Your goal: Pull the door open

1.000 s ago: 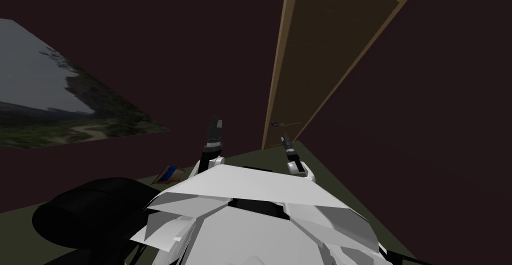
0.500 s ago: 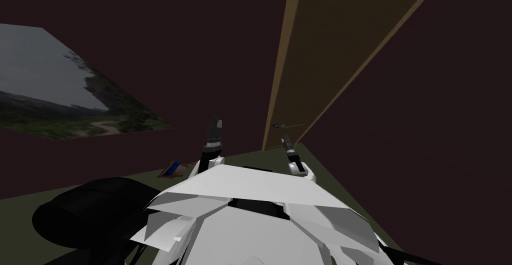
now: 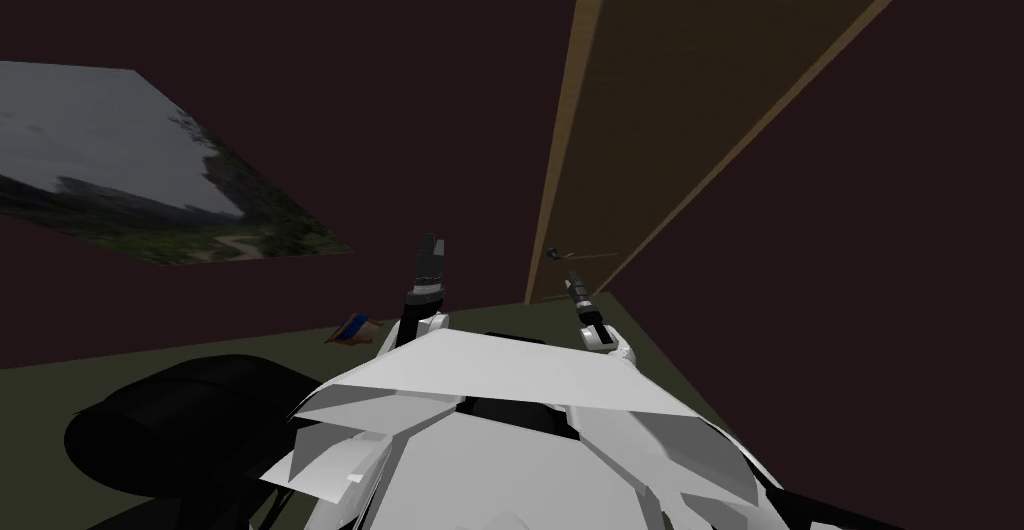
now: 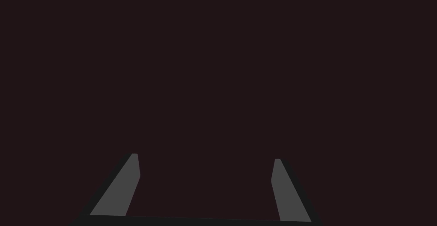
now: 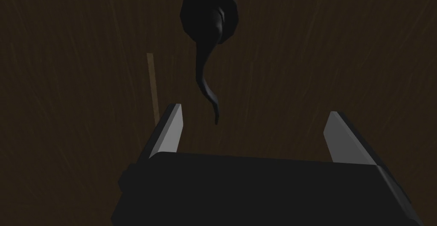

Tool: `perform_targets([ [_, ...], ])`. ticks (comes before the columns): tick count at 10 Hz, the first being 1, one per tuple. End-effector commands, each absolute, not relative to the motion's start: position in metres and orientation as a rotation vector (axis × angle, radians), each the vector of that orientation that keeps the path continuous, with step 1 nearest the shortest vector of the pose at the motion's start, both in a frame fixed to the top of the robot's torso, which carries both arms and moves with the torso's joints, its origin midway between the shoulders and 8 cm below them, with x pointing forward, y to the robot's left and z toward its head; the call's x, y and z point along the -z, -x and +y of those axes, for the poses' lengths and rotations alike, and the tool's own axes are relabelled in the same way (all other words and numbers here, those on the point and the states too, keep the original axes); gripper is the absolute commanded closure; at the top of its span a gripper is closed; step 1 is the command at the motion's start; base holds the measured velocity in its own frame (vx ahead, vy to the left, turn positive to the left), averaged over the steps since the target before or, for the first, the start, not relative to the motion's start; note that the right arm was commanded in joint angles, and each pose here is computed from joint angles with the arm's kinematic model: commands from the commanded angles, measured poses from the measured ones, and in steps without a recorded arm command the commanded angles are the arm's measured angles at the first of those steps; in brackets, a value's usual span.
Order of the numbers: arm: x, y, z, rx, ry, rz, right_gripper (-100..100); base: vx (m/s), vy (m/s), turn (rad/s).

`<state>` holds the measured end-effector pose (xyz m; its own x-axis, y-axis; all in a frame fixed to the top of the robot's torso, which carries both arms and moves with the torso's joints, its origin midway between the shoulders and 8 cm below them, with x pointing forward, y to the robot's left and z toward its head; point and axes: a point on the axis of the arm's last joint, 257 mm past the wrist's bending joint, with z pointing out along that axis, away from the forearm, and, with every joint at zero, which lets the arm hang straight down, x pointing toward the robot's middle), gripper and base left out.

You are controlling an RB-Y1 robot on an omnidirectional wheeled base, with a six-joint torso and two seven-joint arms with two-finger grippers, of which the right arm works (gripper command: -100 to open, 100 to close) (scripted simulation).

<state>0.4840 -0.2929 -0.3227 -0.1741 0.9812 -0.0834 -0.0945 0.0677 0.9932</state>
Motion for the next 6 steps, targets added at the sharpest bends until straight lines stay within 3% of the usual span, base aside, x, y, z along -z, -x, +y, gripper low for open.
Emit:
perform_targets([
  [1,0.331,-0.484,-0.3,-1.306,-1.01,1.321,-100,0.035,-0.053,0.14],
  [6,0.352,-0.484,-0.324,-1.257,-1.044,1.361,-100,0.034,-0.07,0.115],
])
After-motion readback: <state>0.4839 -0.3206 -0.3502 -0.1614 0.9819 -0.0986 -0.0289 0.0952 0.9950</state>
